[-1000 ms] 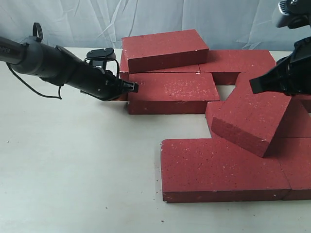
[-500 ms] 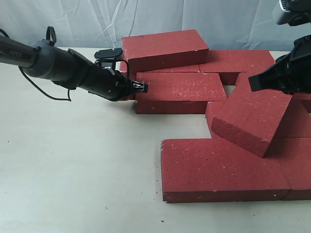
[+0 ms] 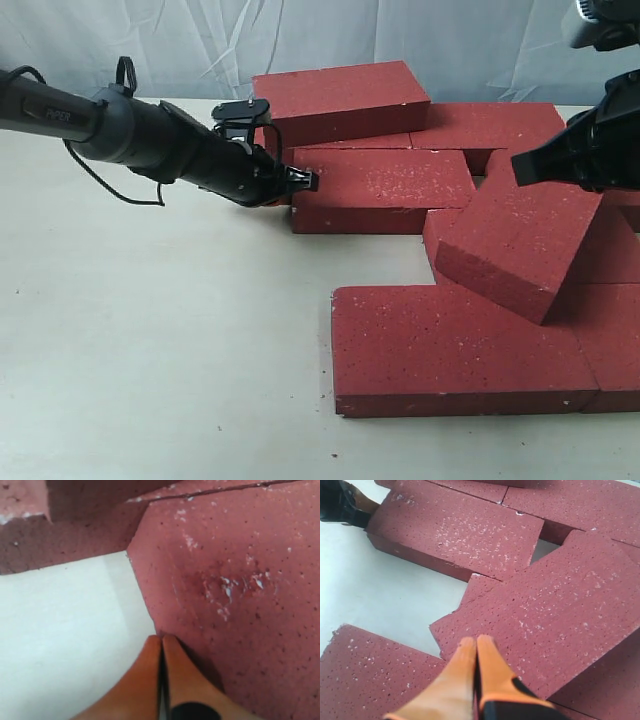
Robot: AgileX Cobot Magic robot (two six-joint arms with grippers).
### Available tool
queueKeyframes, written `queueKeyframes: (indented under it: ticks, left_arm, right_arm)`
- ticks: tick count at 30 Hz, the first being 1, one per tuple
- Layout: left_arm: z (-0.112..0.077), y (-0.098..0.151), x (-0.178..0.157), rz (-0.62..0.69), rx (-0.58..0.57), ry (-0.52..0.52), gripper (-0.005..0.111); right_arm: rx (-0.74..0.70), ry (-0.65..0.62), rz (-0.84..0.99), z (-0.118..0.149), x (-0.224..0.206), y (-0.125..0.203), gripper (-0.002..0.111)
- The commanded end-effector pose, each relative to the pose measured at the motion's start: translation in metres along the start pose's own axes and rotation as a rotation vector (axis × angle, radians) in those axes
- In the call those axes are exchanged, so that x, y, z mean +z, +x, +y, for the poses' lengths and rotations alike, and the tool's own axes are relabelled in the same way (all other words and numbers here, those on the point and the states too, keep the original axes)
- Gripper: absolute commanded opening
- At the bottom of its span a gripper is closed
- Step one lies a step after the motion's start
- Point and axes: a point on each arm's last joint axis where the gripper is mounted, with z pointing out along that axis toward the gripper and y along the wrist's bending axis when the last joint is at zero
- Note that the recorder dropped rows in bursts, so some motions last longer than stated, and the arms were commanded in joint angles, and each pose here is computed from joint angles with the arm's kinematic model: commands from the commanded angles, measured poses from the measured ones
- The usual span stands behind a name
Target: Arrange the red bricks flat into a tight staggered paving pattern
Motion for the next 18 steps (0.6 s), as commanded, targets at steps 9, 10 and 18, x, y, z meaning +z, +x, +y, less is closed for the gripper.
queueKeyframes:
  ticks: [9, 10, 18]
  left_arm:
    - [-0.035, -0.003, 0.011, -0.037, 0.036, 0.030, 0.000]
    - [-0.035, -0.003, 0.012, -0.037, 0.037, 0.029, 0.000]
    - [-0.028, 0.010, 0.029, 0.006, 0.016, 0.027, 0.000]
  right_arm:
    - [-0.005, 0.004, -0.014, -0.001, -0.001, 0.000, -0.001]
    - [-0.005, 0.004, -0.014, -0.001, -0.001, 0.000, -0.001]
    - [-0.003, 0.003, -0.016, -0.001, -0.001, 0.000, -0.001]
